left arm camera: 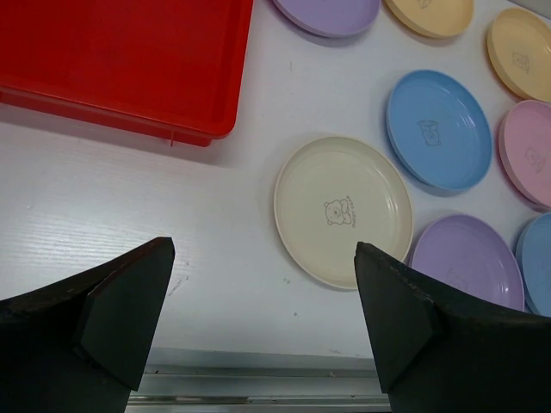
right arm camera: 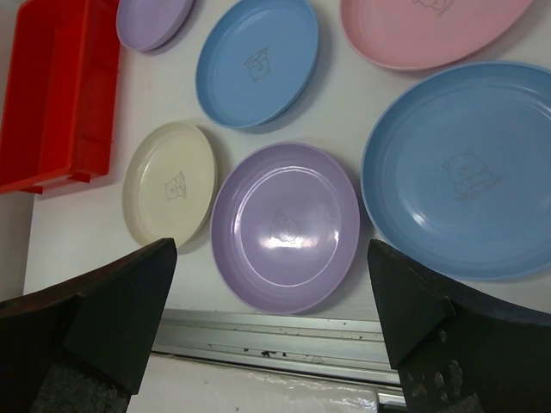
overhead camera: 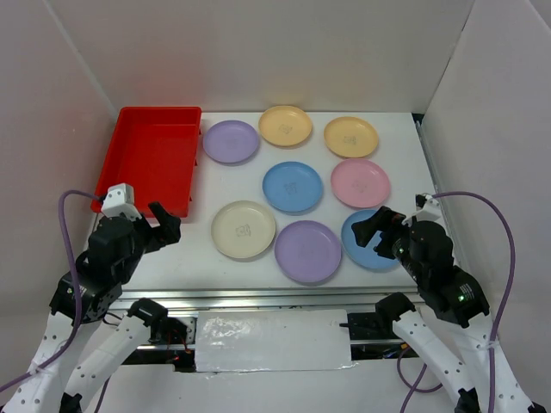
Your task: Place the plates into the plastic bin on the countertop
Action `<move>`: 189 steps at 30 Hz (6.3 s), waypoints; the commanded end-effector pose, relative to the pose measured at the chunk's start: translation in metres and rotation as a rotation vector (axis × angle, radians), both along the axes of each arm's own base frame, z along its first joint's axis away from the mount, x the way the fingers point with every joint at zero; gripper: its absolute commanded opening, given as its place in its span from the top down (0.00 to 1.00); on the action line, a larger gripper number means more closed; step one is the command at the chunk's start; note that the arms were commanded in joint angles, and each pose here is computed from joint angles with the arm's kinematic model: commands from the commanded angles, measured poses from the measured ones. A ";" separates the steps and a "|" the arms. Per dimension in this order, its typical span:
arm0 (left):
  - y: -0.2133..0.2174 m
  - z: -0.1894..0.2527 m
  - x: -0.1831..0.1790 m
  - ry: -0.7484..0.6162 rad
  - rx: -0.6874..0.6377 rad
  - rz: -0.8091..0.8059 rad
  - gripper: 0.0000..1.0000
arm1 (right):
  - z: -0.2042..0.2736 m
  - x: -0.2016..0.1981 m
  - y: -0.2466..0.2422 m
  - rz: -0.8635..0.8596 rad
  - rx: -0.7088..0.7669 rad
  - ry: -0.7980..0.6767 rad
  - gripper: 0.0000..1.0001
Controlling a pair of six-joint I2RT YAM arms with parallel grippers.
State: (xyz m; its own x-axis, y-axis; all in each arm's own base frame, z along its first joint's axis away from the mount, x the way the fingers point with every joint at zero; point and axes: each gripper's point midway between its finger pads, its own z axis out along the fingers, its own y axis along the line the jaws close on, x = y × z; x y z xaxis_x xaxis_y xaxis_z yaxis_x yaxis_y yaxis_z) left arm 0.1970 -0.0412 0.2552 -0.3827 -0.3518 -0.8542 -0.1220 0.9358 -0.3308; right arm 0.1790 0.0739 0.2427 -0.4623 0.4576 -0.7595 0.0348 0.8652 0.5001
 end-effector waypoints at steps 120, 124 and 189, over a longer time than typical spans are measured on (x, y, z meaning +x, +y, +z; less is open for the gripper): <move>0.022 0.017 0.282 0.158 -0.306 0.330 0.01 | 0.043 -0.013 0.054 0.314 0.130 -0.161 0.00; -0.100 -0.034 0.203 0.232 -0.145 0.093 0.01 | 0.033 -0.001 0.048 0.246 0.108 -0.102 0.00; 0.189 -0.111 0.309 0.413 -0.302 0.831 0.56 | 0.048 -0.013 0.082 0.450 0.169 -0.114 0.00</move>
State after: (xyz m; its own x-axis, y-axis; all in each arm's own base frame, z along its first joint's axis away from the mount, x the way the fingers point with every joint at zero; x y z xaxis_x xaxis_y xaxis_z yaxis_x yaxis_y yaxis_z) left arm 0.4957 0.1579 0.1376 -0.1268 -0.8273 -0.5472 -0.8818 0.3467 -0.3198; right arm 0.1644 0.1507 0.2680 -0.6028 0.3587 -0.7127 -0.3165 0.7125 0.6263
